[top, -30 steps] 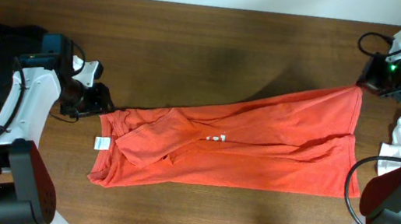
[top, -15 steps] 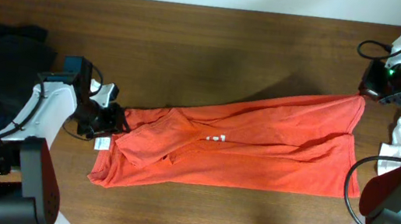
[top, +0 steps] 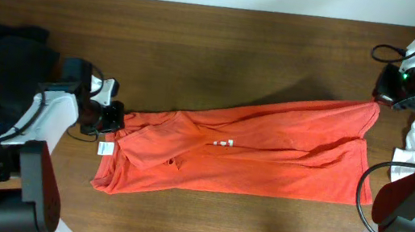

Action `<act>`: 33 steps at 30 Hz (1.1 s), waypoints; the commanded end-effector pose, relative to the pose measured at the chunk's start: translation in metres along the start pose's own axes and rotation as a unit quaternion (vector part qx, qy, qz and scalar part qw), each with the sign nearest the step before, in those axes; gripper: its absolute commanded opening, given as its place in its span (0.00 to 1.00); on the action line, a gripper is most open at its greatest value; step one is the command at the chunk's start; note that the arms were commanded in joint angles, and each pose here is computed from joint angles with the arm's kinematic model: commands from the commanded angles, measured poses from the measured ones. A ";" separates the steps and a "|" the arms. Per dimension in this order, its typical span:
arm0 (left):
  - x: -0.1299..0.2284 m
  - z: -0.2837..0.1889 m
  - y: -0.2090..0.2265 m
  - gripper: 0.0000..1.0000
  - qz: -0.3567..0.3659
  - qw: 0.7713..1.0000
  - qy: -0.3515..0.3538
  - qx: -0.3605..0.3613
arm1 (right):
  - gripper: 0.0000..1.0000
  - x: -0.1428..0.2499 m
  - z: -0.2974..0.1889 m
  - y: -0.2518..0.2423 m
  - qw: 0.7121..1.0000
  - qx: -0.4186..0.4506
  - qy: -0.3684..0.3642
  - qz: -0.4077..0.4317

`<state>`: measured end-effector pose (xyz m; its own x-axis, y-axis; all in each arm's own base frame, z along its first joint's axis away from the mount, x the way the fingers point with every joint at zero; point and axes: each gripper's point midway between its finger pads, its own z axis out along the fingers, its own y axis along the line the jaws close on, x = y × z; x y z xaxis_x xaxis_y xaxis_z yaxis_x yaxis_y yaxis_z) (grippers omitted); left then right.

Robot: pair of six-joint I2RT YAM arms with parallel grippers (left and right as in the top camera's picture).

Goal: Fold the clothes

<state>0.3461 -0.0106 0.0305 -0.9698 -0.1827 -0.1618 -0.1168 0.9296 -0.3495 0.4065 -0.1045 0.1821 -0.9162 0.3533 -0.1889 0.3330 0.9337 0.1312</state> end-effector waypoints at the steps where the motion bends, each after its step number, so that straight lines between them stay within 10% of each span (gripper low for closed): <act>1: -0.031 -0.029 0.028 0.00 -0.050 0.997 -0.055 -0.004 | 0.04 0.000 -0.003 -0.022 0.998 0.063 -0.004 -0.004; 15: -0.022 -0.037 0.052 0.04 -0.110 0.993 -0.048 -0.006 | 0.04 0.076 0.049 -0.051 0.984 0.102 0.145 0.010; 18: -0.022 -0.037 0.052 0.17 -0.110 0.993 -0.047 -0.006 | 0.04 0.093 0.063 -0.053 0.980 0.103 0.173 0.011; 23: -0.022 -0.037 0.051 0.67 -0.110 0.993 -0.047 -0.006 | 0.04 0.122 0.081 -0.062 0.969 0.119 0.215 0.011; 33: 0.010 -0.048 0.009 0.71 -0.112 0.990 0.026 0.075 | 0.04 0.124 0.090 -0.066 0.969 0.126 0.213 0.009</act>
<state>0.3338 0.0245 0.0565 -0.9204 -0.3890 -0.0384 -0.3263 0.8186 -0.4727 0.2932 -0.1110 0.0617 -0.9004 0.3606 0.2435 0.3476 0.9327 -0.0957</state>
